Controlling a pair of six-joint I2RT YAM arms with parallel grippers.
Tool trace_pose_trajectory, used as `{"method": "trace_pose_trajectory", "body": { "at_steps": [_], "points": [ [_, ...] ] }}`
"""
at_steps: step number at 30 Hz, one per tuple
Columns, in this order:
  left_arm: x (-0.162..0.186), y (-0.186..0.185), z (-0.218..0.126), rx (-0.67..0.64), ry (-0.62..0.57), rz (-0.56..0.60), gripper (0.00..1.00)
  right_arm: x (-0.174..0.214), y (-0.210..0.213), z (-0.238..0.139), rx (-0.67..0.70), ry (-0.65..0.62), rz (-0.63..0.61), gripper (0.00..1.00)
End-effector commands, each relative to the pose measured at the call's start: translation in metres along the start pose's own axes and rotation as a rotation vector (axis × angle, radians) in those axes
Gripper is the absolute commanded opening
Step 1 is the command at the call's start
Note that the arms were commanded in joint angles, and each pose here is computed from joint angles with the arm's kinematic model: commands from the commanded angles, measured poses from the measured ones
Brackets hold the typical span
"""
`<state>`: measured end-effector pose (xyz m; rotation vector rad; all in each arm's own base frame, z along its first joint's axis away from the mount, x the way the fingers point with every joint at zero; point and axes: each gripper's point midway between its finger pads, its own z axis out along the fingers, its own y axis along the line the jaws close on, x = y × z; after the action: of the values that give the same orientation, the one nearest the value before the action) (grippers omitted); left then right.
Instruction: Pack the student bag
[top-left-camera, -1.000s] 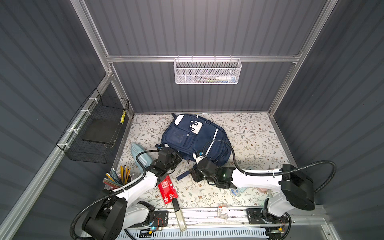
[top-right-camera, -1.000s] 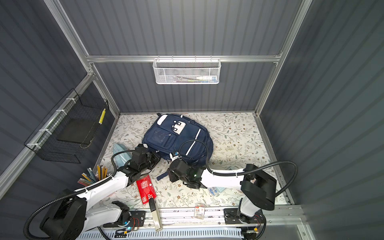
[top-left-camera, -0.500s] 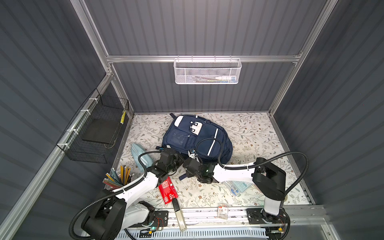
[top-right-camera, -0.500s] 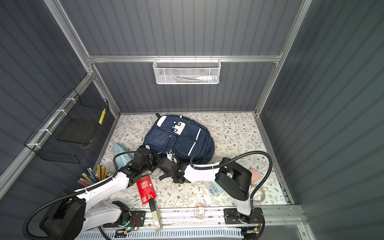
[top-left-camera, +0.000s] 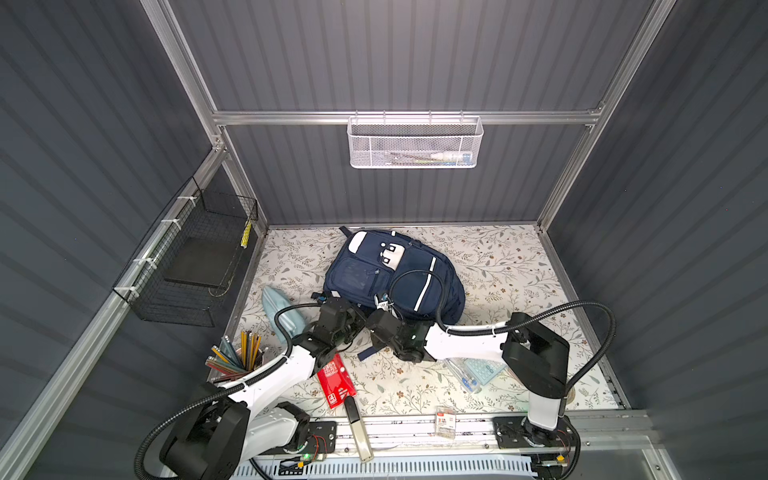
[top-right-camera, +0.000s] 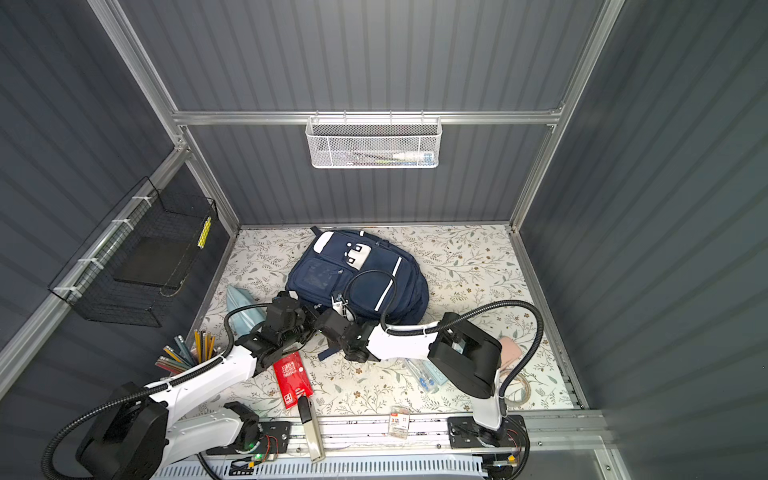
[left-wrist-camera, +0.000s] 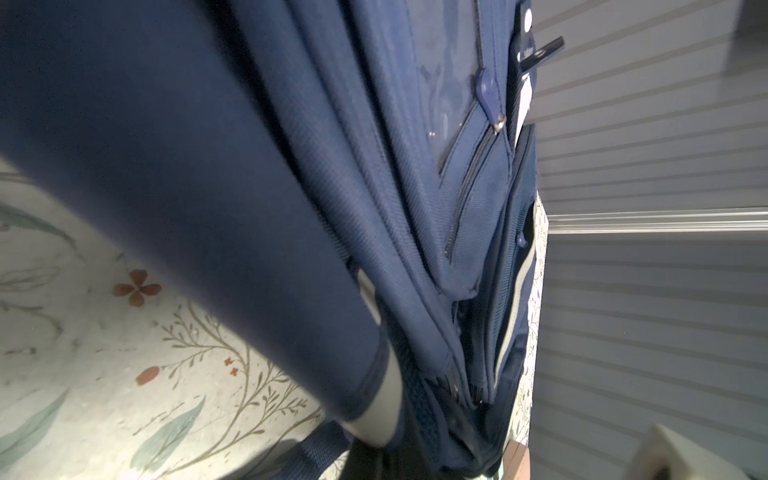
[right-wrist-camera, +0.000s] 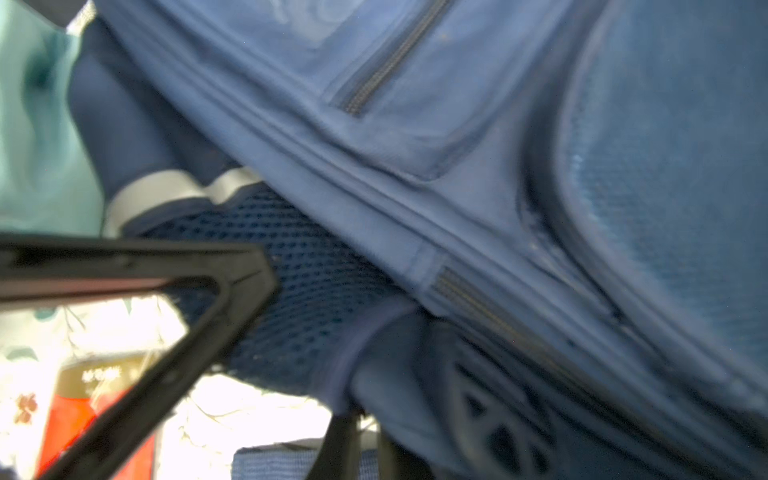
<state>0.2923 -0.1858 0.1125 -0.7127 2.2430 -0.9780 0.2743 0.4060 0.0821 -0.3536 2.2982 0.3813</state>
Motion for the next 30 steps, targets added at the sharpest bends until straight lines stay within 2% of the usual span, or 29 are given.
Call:
{"method": "trace_pose_trajectory", "body": {
  "at_steps": [1, 7, 15, 19, 27, 29, 30],
  "points": [
    [0.002, -0.012, -0.009, 0.041, 0.005, 0.017, 0.0, -0.01, 0.001, -0.004, -0.011, -0.028, 0.002, 0.0],
    [-0.011, -0.013, -0.018, 0.005, -0.052, 0.072, 0.0, 0.014, -0.025, -0.028, -0.002, 0.04, 0.014, 0.0],
    [-0.033, -0.005, -0.024, -0.056, -0.115, 0.122, 0.0, 0.051, -0.057, -0.057, -0.011, 0.205, -0.004, 0.0],
    [-0.042, -0.008, -0.027, -0.059, -0.134, 0.139, 0.0, 0.067, -0.092, -0.069, 0.007, 0.29, 0.025, 0.0],
    [-0.047, -0.009, -0.022, -0.069, -0.121, 0.163, 0.0, 0.076, -0.19, -0.098, 0.154, 0.34, 0.134, 0.0],
    [-0.049, -0.007, -0.018, -0.074, -0.127, 0.162, 0.0, 0.076, -0.204, -0.102, 0.157, 0.342, 0.147, 0.0],
    [-0.049, -0.006, -0.014, -0.075, -0.121, 0.166, 0.0, 0.074, -0.199, -0.104, 0.127, 0.341, 0.112, 0.0]
  ]
}}
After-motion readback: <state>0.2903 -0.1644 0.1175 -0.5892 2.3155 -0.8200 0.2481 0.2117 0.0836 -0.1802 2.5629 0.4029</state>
